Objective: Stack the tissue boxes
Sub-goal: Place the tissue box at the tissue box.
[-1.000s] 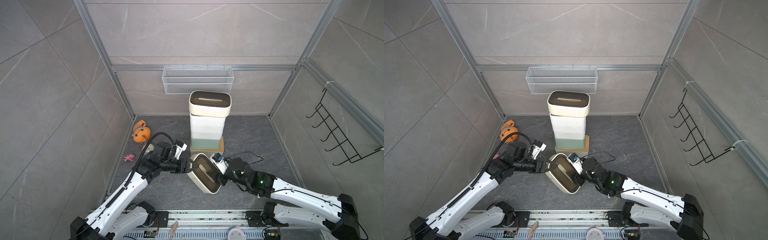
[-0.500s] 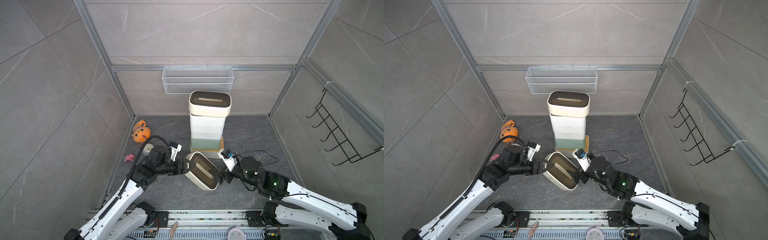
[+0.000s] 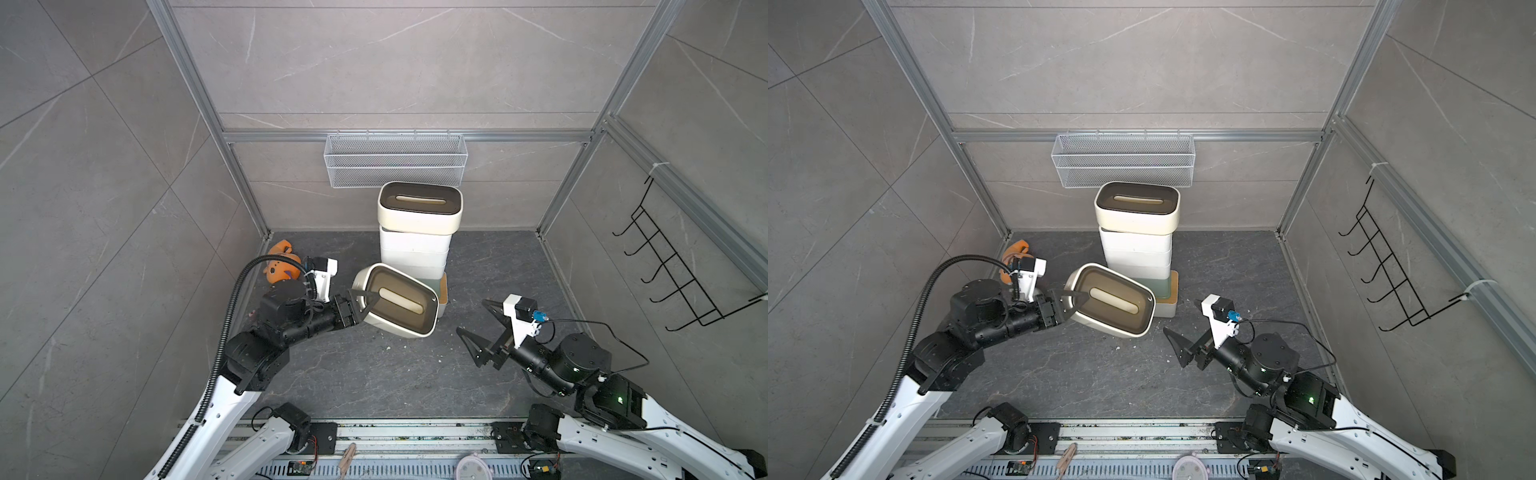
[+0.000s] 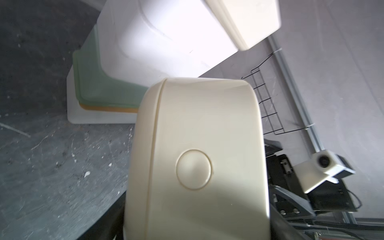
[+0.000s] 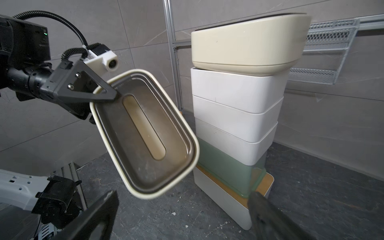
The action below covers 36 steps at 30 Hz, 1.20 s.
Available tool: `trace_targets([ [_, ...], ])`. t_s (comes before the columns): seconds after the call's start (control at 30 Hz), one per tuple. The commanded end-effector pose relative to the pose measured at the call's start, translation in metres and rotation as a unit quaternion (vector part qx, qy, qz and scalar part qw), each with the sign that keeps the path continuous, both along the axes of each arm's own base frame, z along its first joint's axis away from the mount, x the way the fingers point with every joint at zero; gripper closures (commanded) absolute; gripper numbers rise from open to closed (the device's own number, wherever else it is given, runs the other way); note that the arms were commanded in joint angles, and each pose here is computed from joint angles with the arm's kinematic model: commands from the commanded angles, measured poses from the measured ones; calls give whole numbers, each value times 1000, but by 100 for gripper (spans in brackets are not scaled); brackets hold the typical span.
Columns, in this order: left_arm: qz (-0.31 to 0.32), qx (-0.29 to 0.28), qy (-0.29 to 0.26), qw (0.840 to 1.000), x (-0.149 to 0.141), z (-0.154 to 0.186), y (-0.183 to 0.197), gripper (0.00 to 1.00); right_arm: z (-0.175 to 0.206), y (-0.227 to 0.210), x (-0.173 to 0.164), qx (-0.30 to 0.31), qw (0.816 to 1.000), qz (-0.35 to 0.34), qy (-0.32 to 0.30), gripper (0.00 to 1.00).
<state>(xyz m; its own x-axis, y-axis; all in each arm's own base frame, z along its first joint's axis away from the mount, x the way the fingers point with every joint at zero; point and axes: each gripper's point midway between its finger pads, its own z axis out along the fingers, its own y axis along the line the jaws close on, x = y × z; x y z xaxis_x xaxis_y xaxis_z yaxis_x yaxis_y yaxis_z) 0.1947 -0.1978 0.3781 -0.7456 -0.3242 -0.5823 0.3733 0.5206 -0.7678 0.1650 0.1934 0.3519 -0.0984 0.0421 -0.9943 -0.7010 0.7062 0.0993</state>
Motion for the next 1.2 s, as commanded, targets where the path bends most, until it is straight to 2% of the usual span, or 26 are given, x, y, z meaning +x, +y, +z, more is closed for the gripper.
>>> trace_targets([
  [0.0, 16, -58, -96, 994, -2, 79, 7, 33, -8, -7, 3, 7, 1000, -19, 9, 0],
  [0.13, 20, -103, -136, 985, 2, 132, 5, 34, -13, -8, 2, 8, 1000, -20, 13, 0],
  [0.27, 23, -122, -161, 979, 19, 172, -4, 34, -15, -6, 3, 13, 1000, -19, 13, 0],
  [0.57, 4, -135, -178, 975, 67, 226, -40, 34, -20, -7, 2, 11, 1000, -18, 14, 0],
  [0.83, 9, -159, -158, 975, 112, 247, -55, 35, -23, 2, 0, -1, 1000, 1, 30, 0],
  [1.17, 18, -189, -89, 978, 158, 238, -51, 36, -24, 2, -1, 2, 999, 2, 40, 0],
])
